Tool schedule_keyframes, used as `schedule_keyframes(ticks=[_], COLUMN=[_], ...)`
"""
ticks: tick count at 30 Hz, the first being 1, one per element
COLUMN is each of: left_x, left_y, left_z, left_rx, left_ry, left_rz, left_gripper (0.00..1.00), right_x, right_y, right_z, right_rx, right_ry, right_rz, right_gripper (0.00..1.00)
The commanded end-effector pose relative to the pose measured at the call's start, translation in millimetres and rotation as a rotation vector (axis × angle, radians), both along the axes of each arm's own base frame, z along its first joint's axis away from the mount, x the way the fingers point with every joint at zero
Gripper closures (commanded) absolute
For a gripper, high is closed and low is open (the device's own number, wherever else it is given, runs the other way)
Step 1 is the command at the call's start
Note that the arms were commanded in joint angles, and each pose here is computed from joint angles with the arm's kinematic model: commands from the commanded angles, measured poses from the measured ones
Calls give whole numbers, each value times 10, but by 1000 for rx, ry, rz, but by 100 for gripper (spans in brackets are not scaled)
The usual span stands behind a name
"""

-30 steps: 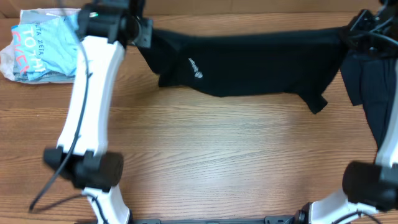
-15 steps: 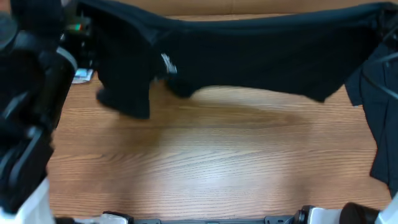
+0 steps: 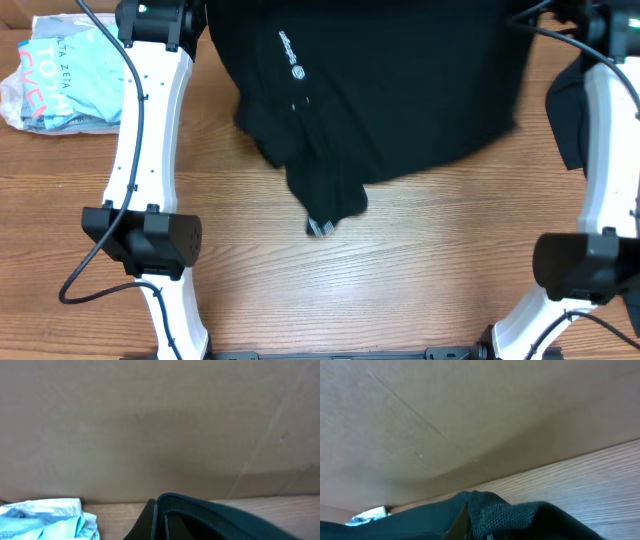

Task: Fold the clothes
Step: 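Lower the hanging shirt onto the table center with both grippers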

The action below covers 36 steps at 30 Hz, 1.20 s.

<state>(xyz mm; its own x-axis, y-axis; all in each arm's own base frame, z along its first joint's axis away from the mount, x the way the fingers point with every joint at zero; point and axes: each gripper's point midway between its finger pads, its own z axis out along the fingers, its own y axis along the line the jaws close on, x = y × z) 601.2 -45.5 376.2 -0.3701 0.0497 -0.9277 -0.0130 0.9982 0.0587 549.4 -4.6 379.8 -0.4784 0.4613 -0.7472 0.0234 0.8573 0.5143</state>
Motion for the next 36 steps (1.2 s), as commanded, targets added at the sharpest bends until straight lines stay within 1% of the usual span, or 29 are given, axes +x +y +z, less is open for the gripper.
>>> schedule_keyframes(ticks=[1,4,6,8,10,12,13,17,20,22,24,26,29,33,36], left_x=[-436,-822,-1113,-1335,-1490,-1540,-1514,-1330,-1228,-1242,-1327,-1440,-1593,-1844,-1986], left_y=[92,133,159,186,204,196,143,22,-41,-38,-29,-9,-7,-66,-266], left_z=[1249,1824,2115,2248,2206,1953,1555,595,-188,-649,-974,-1130,-1102,-832,-605], left_rx=[6,19,28,35,39,47,53,14,-23,-36,-48,-59,-68,-90,-140], left_ry=[-273,-380,-429,-439,-394,-285,-137,178,422,576,705,788,825,799,755], left_rz=[1,-3,-5,-4,-6,-18,-51,-94,-94,-70,-45,-16,-4,0,-77], left_gripper=[96,96,96,96,96,96,96,96,96,95,96,96,96,96,96], right_x=[-104,-268,-387,-484,-533,-549,-535,-462,-486,-553,-668,-815,-1073,-1346,-1484], right_y=[-15,-64,-92,-96,-104,-111,-76,69,174,240,288,281,210,72,61], right_z=[463,849,1072,1182,1137,937,659,-30,-590,-911,-1149,-1297,-1407,-1459,-1477], right_rx=[11,1,-4,-24,-36,-49,-69,-73,-71,-79,-79,-88,-116,-173,-180], right_ry=[-108,-175,-210,-221,-192,-115,-24,181,355,460,552,633,748,856,909], right_rz=[-16,-22,-30,-27,-32,-48,-44,0,31,60,75,82,62,8,8], right_gripper=[95,95,95,95,95,96,95,96,96,96,96,96,96,96,96])
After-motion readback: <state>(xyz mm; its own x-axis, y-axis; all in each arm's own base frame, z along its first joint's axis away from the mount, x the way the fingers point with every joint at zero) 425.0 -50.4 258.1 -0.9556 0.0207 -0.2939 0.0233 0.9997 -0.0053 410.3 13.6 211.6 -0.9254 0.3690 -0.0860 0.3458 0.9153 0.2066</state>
